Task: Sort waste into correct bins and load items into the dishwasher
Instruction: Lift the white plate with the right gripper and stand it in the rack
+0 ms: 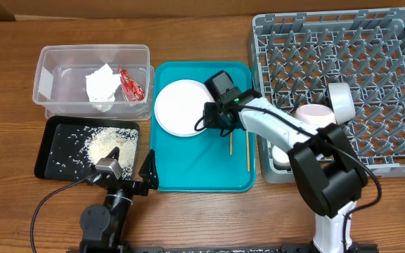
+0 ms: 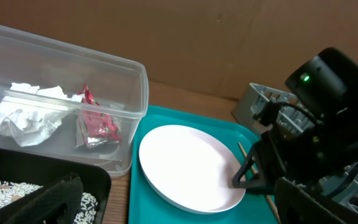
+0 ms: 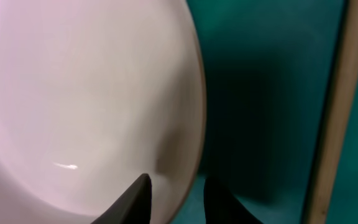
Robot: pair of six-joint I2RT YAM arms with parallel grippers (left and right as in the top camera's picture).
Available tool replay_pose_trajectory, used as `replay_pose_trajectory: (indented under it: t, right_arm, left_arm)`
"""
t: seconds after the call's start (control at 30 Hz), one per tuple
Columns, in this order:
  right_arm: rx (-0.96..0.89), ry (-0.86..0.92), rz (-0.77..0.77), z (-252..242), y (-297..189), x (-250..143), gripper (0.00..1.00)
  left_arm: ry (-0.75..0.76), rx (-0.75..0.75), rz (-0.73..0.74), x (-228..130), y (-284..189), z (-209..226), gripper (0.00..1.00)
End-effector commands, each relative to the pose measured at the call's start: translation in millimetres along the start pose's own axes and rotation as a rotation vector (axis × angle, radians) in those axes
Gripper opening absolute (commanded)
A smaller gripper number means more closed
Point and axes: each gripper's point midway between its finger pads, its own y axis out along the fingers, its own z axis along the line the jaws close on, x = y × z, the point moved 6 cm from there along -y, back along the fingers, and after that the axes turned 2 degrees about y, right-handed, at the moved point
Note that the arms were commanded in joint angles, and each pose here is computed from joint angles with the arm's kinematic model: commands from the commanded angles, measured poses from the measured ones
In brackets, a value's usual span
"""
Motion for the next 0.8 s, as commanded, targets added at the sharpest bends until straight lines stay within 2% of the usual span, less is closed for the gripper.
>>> replay_pose_trajectory:
  t: [0.0, 0.03, 0.2, 0.27, 0.3, 0.37, 0.47, 0.6, 0.77]
  right_arm:
    - [-0.01, 0.04, 0.045, -4.5, 11.6, -7.2, 0.1]
    - [-0.015, 0.04, 0.05, -5.0, 10.5, -8.0, 0.05]
    - [-0.002, -0.001, -0.01, 5.0, -30.0, 3.0, 0.04]
    - [0.013, -0.038, -0.08, 11.1, -60.1, 11.5, 0.04]
    - [0.006, -0.07, -0.182, 13.4, -98.5, 21.0, 0.04]
    - [-0.043, -0.077, -0.314, 8.5, -137.9, 30.3, 0.04]
    - [-0.207, -0.06, -0.548, -12.2, -197.1, 43.9, 0.04]
    - [-0.537, -0.031, -0.824, -49.3, -263.2, 57.0, 0.04]
    - [-0.906, 0.032, -0.942, -93.5, -291.9, 74.6, 0.04]
  left_arm:
    - [-0.008, -0.017, 0.001, -1.1, -0.2, -2.4, 1.0]
    - [-0.008, -0.017, 0.001, -1.1, -0.2, -2.4, 1.0]
    - [-0.008, -0.018, 0.001, -1.1, -0.2, -2.4, 1.0]
    - [-0.008, -0.017, 0.001, -1.1, -0.2, -2.4, 1.0]
    - [-0.008, -0.017, 0.001, -1.1, -0.2, -2.4, 1.0]
    - [-0.008, -0.017, 0.001, -1.1, -0.2, -2.4, 1.0]
    - [-0.008, -0.018, 0.001, -1.1, -0.2, -2.4, 1.0]
    - [-0.008, -0.017, 0.001, -1.1, -0.2, -2.4, 1.0]
    - [-0.008, -0.017, 0.001, -1.1, -0.2, -2.4, 1.0]
